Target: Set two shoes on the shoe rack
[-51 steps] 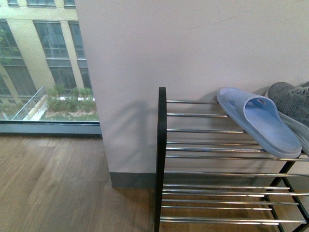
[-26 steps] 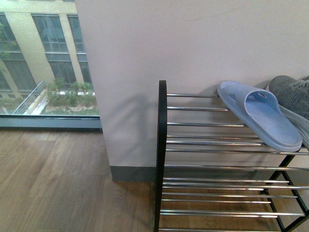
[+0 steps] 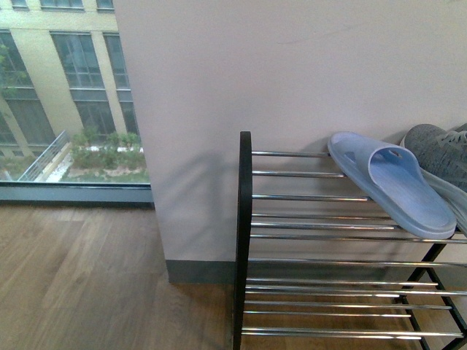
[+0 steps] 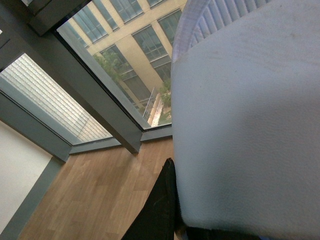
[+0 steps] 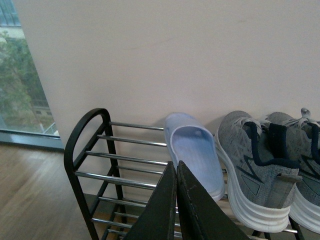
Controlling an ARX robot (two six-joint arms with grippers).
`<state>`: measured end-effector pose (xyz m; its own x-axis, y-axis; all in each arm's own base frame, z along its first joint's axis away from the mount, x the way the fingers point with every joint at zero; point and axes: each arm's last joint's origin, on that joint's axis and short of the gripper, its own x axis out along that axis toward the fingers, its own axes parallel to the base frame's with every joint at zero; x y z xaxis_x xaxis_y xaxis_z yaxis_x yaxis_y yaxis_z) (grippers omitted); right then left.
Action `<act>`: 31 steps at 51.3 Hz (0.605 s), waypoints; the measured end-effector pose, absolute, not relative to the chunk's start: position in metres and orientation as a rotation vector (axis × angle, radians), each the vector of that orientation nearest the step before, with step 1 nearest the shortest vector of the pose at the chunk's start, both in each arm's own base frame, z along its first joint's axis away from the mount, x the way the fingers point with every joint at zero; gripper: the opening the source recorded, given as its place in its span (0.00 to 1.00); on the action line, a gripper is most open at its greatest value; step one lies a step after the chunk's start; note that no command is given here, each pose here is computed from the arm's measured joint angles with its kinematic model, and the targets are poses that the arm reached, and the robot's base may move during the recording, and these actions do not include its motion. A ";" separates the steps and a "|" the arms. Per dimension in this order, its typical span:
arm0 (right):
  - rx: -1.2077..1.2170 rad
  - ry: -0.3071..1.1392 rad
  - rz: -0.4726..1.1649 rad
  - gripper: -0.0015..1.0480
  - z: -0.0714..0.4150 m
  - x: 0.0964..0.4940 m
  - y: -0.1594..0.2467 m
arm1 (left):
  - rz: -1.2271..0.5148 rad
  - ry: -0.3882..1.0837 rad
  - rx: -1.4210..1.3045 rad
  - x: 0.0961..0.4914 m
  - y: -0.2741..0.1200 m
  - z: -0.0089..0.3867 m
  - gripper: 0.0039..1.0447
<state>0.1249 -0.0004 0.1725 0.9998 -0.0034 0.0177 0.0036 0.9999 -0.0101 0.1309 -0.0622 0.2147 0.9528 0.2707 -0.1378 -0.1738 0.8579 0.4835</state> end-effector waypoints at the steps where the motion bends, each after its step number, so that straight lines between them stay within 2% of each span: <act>1: -0.010 -0.018 -0.004 0.02 0.173 0.124 0.000 | 0.235 0.205 0.486 0.131 -0.062 0.215 0.02; 31: -0.010 -0.022 -0.004 0.02 0.173 0.110 0.000 | 0.235 0.205 0.487 0.131 -0.062 0.215 0.02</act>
<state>0.1101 -0.0004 0.1731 0.9998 -0.0034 0.0216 0.0037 0.9999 -0.0101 0.1309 -0.0622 0.2147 0.9528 0.2707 -0.1378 -0.1738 0.8579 0.4835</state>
